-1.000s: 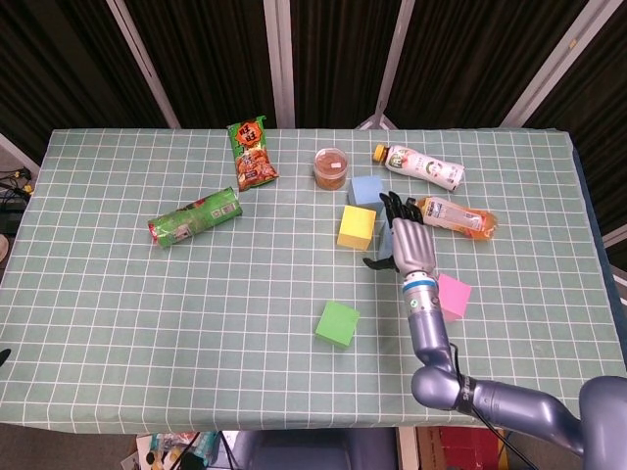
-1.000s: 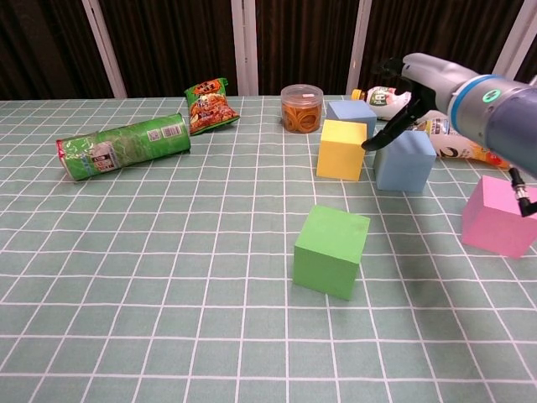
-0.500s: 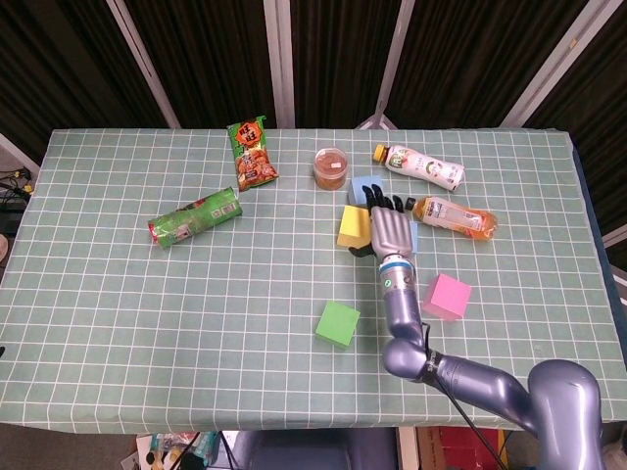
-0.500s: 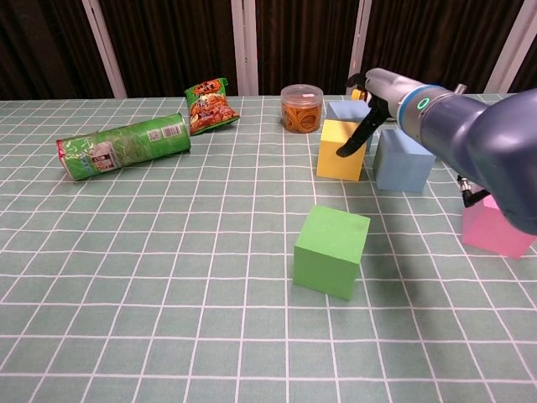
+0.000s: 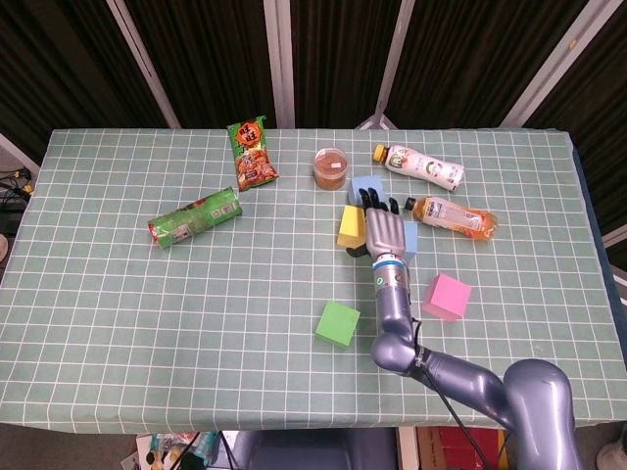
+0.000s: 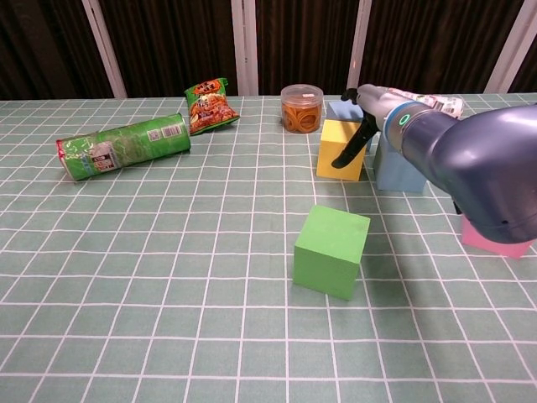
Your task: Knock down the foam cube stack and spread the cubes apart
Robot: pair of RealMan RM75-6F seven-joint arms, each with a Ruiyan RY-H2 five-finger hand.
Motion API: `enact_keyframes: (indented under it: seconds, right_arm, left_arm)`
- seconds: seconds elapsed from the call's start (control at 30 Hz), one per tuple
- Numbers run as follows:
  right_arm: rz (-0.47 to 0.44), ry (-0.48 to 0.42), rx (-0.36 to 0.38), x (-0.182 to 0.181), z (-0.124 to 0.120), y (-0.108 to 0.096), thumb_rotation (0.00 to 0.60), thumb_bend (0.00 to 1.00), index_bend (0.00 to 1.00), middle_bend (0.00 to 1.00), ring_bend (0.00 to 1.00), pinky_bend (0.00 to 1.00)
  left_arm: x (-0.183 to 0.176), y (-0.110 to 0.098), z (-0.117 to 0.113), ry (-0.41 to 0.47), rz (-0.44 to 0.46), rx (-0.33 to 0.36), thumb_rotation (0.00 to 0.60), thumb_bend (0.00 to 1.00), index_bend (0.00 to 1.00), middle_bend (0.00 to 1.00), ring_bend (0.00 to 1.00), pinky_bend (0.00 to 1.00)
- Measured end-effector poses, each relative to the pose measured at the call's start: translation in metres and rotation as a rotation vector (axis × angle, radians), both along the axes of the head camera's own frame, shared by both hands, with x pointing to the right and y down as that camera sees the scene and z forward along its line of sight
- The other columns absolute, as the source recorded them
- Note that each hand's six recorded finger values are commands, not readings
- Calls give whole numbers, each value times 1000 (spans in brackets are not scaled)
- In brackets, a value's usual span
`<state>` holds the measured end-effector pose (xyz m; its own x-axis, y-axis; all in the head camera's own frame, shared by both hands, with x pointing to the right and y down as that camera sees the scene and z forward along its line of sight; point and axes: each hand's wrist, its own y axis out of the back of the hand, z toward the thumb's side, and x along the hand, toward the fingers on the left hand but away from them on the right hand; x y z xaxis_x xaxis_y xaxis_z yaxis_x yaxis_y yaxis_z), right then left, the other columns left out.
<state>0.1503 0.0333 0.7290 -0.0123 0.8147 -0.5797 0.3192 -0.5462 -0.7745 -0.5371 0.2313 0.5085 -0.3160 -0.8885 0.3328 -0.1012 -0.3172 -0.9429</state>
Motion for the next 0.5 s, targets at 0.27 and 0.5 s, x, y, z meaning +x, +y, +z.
enact_keyframes:
  seconds: [0.27, 0.5]
  right_arm:
    - [4, -5, 15, -3, 0, -2, 600, 92, 53, 86, 275, 0]
    - [3, -10, 17, -10, 3, -2, 600, 91, 62, 93, 324, 0]
  left_arm:
    - [1, 0, 0, -1, 1, -2, 600, 152, 219, 0, 0, 0]
    - [-1, 1, -1, -2, -4, 3, 600, 152, 219, 0, 0, 0]
